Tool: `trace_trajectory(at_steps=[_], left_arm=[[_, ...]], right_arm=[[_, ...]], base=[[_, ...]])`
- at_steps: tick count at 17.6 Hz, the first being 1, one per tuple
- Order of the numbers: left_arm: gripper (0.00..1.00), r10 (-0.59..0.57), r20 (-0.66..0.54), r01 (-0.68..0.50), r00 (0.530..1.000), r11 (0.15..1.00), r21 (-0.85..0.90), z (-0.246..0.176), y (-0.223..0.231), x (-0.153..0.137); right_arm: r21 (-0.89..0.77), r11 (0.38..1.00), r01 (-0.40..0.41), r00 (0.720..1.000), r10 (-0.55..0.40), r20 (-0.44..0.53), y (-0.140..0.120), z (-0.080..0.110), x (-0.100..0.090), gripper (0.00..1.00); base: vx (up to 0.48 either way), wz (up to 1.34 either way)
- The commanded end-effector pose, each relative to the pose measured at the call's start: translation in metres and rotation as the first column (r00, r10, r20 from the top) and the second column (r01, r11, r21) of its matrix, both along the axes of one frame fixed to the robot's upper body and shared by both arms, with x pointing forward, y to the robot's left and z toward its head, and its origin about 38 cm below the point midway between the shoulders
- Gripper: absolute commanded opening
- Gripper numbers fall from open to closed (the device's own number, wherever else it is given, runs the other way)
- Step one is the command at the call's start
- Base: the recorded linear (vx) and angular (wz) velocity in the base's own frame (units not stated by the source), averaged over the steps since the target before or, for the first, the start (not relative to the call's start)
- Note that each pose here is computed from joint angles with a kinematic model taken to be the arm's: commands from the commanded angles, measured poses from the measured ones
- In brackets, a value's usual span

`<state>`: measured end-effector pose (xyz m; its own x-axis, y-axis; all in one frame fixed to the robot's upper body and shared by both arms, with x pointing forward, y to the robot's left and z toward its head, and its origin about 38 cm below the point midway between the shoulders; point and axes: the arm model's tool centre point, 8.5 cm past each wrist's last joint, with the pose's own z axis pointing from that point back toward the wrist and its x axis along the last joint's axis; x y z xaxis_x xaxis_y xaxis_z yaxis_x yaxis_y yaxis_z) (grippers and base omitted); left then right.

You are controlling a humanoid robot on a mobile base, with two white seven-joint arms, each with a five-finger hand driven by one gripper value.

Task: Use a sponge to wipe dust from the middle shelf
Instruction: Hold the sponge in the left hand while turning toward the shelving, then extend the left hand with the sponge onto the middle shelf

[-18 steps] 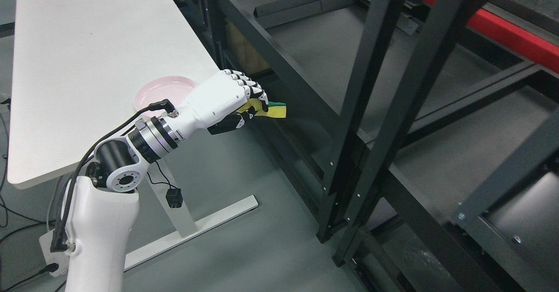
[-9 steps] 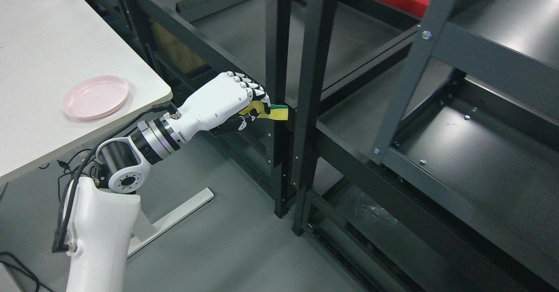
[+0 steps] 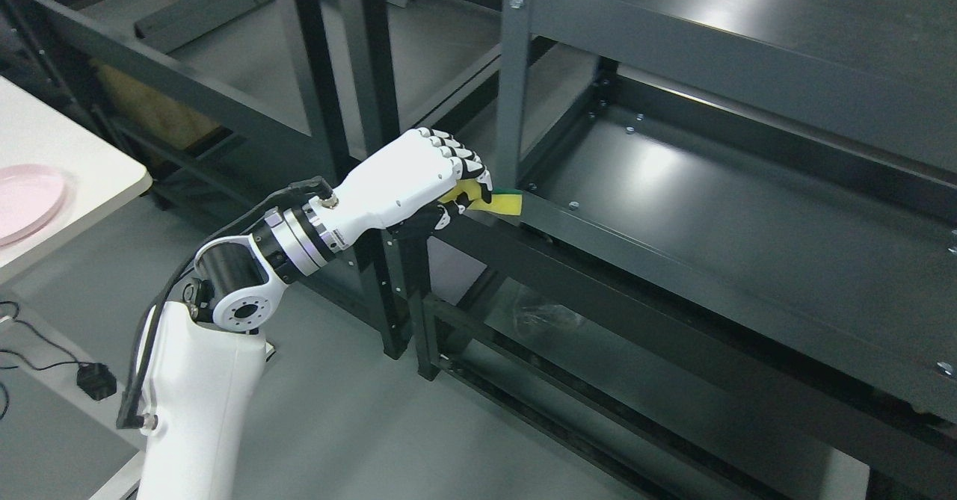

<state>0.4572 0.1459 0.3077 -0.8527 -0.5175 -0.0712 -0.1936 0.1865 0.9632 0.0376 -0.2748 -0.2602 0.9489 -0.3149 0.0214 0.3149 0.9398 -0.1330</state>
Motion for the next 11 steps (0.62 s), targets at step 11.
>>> trace_trajectory(at_steps=[11], left_arm=[[0.01,-0.462,0.184,0.423,0.868,0.88,0.214,0.096,-0.149,-0.051]], right_arm=[[-0.021,1.0,0.0,1.0,0.0,0.017,-0.012,0.001,0.006,1.0]], base=[[-0.11,-0.63]])
